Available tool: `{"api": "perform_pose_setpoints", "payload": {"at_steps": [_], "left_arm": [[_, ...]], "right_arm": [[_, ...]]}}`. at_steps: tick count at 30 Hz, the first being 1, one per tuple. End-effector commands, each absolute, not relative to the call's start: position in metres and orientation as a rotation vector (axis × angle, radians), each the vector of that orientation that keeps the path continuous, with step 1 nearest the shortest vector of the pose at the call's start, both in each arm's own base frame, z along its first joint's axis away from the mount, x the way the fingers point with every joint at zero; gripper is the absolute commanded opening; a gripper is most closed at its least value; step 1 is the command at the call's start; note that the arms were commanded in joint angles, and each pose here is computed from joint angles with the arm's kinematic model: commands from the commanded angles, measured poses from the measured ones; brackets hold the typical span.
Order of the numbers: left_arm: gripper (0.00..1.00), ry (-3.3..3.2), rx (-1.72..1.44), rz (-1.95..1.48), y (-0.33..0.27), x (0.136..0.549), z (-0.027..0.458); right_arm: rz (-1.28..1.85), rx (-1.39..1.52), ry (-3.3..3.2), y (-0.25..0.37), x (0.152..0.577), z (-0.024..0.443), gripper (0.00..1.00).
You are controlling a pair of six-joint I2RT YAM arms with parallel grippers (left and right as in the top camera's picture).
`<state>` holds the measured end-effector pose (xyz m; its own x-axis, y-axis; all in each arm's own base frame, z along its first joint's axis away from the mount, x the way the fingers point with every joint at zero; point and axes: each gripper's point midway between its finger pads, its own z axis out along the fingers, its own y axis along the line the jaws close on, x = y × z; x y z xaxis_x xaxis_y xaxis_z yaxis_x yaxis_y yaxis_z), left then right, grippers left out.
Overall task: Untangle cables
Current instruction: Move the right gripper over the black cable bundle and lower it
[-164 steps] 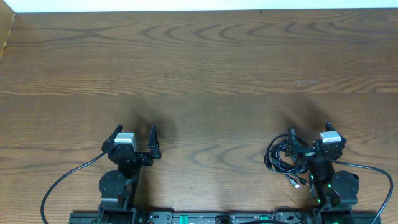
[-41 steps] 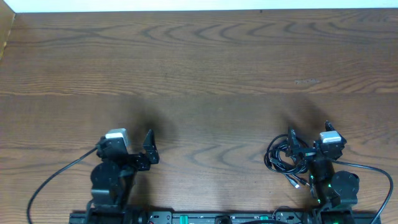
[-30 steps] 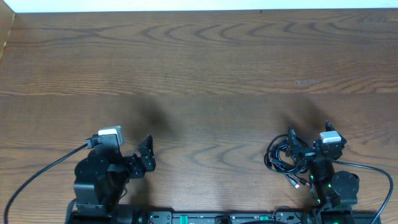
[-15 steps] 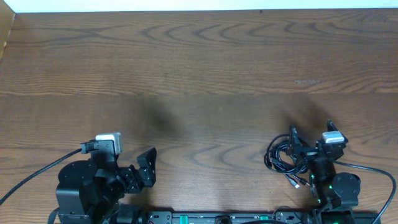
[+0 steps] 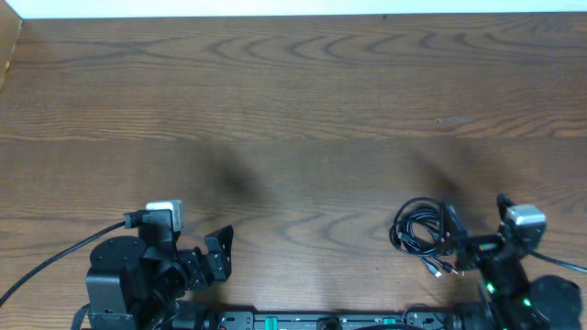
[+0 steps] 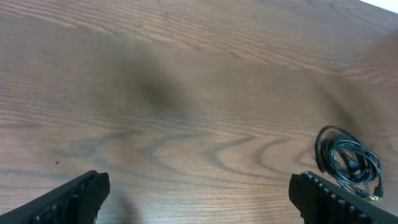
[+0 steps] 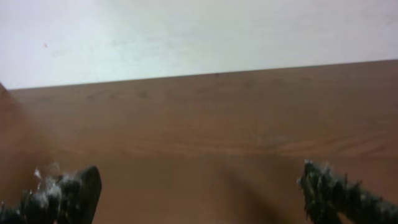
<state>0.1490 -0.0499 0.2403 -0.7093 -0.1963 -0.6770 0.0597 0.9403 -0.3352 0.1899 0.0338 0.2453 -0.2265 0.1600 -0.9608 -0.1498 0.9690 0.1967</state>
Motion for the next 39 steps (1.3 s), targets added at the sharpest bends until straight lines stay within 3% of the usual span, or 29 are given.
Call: {"api": "perform_pose_setpoints", "payload": {"at_steps": [1, 9, 20, 27, 39], "left_arm": [[0.98, 2.308, -0.092, -0.463, -0.054, 0.148, 0.247], [0.98, 2.311, -0.092, -0.462, -0.054, 0.148, 0.247], [0.98, 2.304, -0.091, -0.463, -0.054, 0.149, 0.248], [0.98, 2.303, -0.091, -0.463, -0.054, 0.149, 0.248], [0.98, 2.296, -0.089, -0.463, -0.054, 0.150, 0.249]], "right_arm": [[0.297, -0.001, 1.793, 0.035, 0.175, 0.272, 0.99], [0.267, -0.017, 2.047, 0.034, 0.151, 0.284, 0.99], [0.236, -0.041, 2.444, 0.033, 0.146, 0.251, 0.99], [0.375, -0.075, 2.509, 0.052, 0.145, 0.244, 0.99], [0.481, 0.297, 2.805, 0.057, 0.149, 0.209, 0.99]]}}
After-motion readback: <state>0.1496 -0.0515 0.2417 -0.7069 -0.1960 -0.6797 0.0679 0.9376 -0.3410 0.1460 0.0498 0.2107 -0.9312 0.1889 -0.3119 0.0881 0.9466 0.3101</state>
